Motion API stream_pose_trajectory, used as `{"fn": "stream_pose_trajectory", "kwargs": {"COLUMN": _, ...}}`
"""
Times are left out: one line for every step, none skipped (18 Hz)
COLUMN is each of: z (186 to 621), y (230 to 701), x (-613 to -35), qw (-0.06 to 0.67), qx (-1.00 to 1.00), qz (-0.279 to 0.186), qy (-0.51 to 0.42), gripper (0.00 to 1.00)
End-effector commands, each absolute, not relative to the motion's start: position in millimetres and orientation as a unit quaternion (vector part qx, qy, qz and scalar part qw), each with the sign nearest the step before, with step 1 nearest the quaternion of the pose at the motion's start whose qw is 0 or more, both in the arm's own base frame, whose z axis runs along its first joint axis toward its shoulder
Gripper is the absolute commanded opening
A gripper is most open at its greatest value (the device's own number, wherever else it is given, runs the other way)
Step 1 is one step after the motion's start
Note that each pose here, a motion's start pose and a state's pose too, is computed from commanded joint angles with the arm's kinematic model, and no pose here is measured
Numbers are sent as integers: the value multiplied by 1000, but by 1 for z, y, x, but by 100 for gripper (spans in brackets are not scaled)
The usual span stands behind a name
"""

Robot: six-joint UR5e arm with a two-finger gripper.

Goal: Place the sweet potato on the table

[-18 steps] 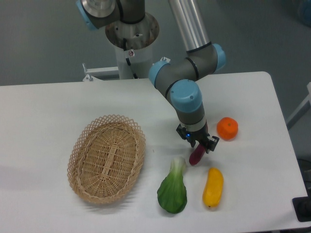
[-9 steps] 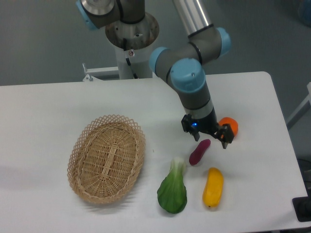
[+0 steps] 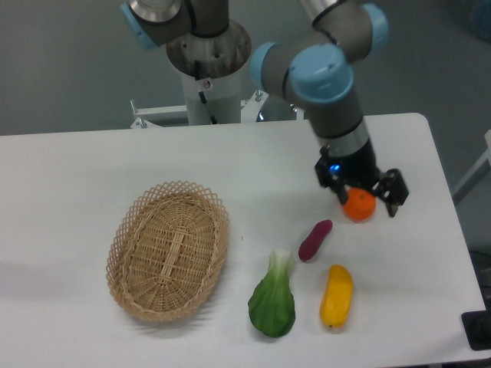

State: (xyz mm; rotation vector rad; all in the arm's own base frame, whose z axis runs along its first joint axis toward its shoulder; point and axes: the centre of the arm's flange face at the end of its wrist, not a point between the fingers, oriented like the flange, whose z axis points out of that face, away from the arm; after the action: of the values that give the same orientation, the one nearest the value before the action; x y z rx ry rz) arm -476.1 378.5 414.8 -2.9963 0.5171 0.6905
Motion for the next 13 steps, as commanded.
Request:
{"fn": "stream_pose_trajectory", "kwargs": {"z": 418, "y": 367, "x": -483, "qw": 22, "qx": -961, "qz": 213, "qy": 173, "gripper": 100}}
{"fn": "stream_pose_trajectory", "kwargs": {"z": 419, "y": 355, "x": -491, "qw": 32, "qx": -962, "qz": 201, "qy": 183, "gripper": 100}}
{"fn": "stream_pose_trajectory", "kwargs": {"z": 424, "y": 341, "x": -498, "qw": 39, "qx": -961, "qz": 191, "qy": 197, "gripper": 100}}
{"fn": "stream_pose_trajectory", "kwargs": {"z": 430, "y": 327, "x": -505, "qw": 44, "qx": -959, "qz": 183, "qy": 212, "gripper": 100}}
{"fn": "stream_pose_trajectory", "kwargs": {"z": 435, "y": 318, "x": -510, "qw": 46, "qx": -957, "qz": 175, "qy": 226, "gripper": 100}}
{"fn": "stream_pose_trajectory", "kwargs": {"z": 441, "y": 305, "x": -515, "qw": 48, "qx": -957, "qz": 167, "qy": 231, "gripper": 100}}
{"fn": "stream_pose_trajectory", "kwargs": {"z": 443, "y": 297, "x": -519, "qw": 51, "qx": -957, "qz": 156, "qy": 240, "gripper": 100}}
{"fn": "stream_pose_trajectory", "kwargs": {"z": 447, "y": 291, "x": -522, "qw": 52, "qx": -954, "qz": 150, "qy": 254, "gripper": 100}}
{"fn": "stream_pose_trajectory", "kwargs": {"z": 448, "y": 290, "x": -522, "qw": 49, "qx": -950, "qz": 142, "qy": 273, "gripper": 100}}
{"fn": "stream_pose_trajectory", "kwargs": {"z": 449, "y": 289, "x": -521, "qw": 46, "qx": -947, "qz": 138, "qy": 287, "gripper": 100}}
{"fn": "stream_pose_trajectory", "kwargs": {"z": 452, "y": 289, "x": -520, "qw": 46, "qx": -946, "qz": 139, "qy": 289, "gripper": 100}}
{"fn": "stream_pose_trajectory", "kwargs": {"z": 450, "y": 289, "x": -519, "qw": 46, "qx": -946, "qz": 137, "qy": 289, "gripper": 100}}
{"fn": "stream_pose_trajectory", "kwargs": {"z": 450, "y": 289, "x": -519, "qw": 47, "qx": -946, "qz": 137, "qy": 289, "gripper": 100}}
